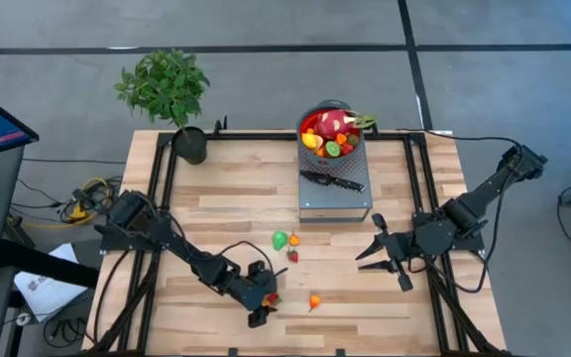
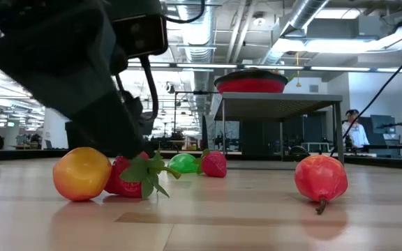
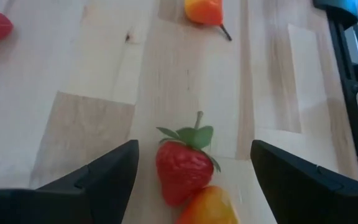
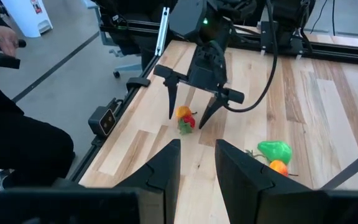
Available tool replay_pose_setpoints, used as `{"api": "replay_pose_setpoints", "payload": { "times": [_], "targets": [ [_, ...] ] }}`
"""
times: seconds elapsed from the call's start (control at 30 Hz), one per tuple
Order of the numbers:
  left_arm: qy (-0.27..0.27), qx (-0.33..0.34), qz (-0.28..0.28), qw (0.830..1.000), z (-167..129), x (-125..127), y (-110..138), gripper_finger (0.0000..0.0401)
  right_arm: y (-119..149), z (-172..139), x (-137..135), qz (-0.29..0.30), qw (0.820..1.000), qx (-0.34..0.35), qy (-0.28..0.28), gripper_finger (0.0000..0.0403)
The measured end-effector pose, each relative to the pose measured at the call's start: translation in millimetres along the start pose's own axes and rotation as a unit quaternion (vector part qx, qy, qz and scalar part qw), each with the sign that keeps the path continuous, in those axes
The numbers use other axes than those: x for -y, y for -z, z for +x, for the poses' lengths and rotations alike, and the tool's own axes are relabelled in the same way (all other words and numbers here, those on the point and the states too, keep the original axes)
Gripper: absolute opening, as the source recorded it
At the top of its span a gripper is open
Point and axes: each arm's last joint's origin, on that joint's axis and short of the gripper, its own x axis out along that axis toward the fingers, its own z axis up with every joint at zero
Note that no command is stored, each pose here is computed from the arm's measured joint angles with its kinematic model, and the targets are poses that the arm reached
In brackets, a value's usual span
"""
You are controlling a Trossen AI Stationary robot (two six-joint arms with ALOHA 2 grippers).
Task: Pick & Place Fruit
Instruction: Put the strawberry into the red colander on the shelf
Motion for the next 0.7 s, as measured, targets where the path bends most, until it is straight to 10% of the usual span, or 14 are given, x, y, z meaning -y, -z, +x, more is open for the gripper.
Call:
{"api": "replay_pose_setpoints", "payload": {
  "times": [0.7],
  "targets": [
    [-0.014,-0.008,-0.034,0.999,10,-3,7,0.0283,1,0,0,-0.002,1.0,-0.006,0.001,0.0095]
  ]
}}
